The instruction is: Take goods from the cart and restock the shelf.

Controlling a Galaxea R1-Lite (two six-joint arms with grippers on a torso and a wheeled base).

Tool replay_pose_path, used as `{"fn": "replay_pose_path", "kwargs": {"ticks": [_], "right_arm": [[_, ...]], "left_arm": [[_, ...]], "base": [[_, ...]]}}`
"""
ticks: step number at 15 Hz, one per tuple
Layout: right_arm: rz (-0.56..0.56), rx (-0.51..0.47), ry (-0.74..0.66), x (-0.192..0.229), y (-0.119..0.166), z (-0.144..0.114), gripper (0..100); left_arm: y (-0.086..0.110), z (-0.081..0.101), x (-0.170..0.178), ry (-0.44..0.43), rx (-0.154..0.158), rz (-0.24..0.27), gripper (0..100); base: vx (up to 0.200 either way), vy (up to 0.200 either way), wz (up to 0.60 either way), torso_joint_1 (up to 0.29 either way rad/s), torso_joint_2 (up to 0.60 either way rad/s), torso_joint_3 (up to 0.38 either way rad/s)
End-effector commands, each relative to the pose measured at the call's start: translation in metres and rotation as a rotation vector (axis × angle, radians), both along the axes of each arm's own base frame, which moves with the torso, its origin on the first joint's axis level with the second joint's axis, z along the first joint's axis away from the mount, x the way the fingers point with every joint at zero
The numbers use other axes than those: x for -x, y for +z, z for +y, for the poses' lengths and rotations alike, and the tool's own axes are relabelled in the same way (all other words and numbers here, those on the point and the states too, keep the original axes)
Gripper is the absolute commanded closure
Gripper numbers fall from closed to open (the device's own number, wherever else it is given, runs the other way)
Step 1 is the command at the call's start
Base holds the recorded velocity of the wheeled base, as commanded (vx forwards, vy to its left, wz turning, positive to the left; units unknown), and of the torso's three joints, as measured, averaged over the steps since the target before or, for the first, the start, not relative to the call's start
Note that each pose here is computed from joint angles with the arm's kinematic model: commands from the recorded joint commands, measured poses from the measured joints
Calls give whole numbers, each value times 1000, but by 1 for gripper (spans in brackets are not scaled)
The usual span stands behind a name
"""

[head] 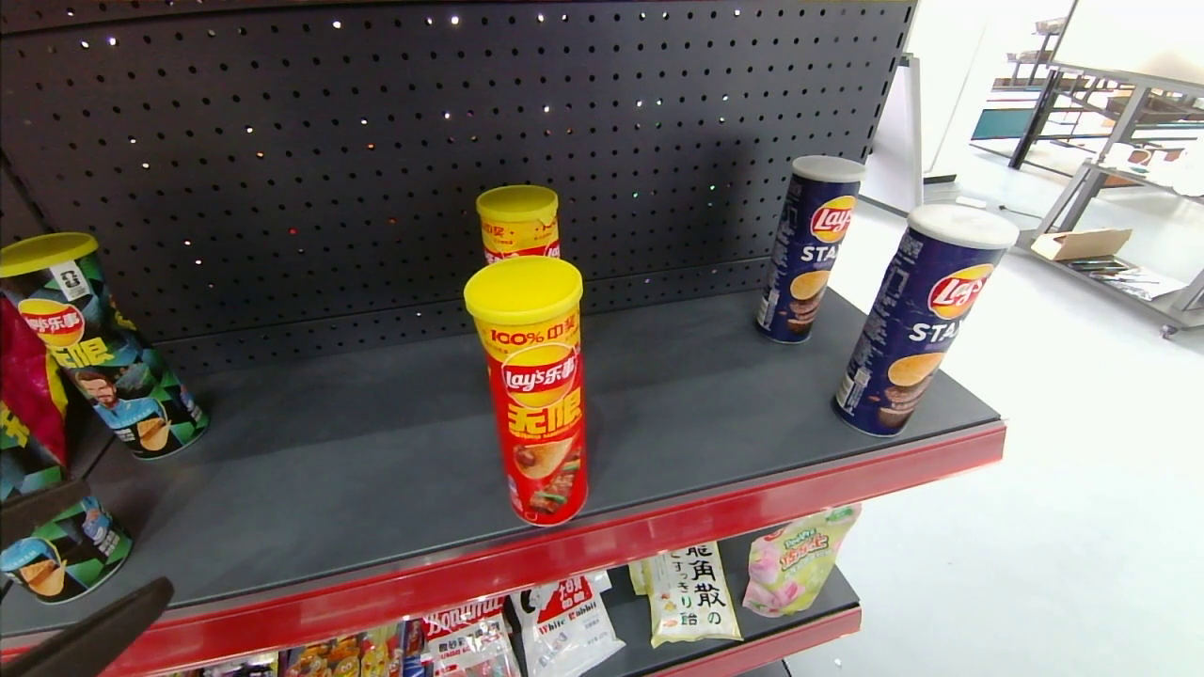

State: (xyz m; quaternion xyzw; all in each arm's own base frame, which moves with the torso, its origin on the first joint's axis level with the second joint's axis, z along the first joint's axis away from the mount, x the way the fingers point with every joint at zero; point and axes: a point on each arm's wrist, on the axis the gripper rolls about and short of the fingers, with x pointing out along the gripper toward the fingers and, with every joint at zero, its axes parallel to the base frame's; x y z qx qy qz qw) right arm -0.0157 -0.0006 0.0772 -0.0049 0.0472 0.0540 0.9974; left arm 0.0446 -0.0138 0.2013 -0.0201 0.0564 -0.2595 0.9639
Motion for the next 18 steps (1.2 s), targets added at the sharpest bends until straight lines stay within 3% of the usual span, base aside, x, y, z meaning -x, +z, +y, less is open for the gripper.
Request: {"fn": "replay_pose_path", "kwargs": {"ticks": [1,4,5,6,9,10,11,12,14,15,17,18], "right_arm": [[2,0,1,0,0,0,0],[2,0,1,0,0,0,0],[2,0,1,0,0,0,0],[2,0,1,0,0,0,0],[2,0,1,0,0,0,0],[2,0,1,0,0,0,0],[2,0,1,0,0,0,0],[2,2,3,0,0,0,0],[1,3,6,0,0,0,0],[1,4,8,0,0,0,0],[2,2,6,0,0,0,0],[1,6,5,0,0,0,0]], "left_arm": [[-15,2,16,-1,1,-28,0],[-36,4,34,45,-9,-10,0],[-42,6,41,92,-24,-1,0],[-47,8,47,153,-60,1,0],[-79,18,63,525,-115,-20,0],[-88,19,66,571,-118,-31,0],[-110,22,67,702,-142,-13,0],[-112,22,66,726,-126,-19,0],[-116,18,64,532,-103,-15,0],[-116,17,64,491,-101,-17,0],[-116,18,64,519,-104,-18,0],[-116,20,64,612,-110,-12,0]], "base": [[0,0,0,0,0,0],[0,0,0,0,0,0],[0,0,0,0,0,0],[0,0,0,0,0,0],[0,0,0,0,0,0],[0,0,0,0,0,0],[0,0,0,0,0,0],[0,0,0,0,0,0],[0,0,0,0,0,0],[0,0,0,0,0,0],[0,0,0,0,0,0],[0,0,0,0,0,0]]}}
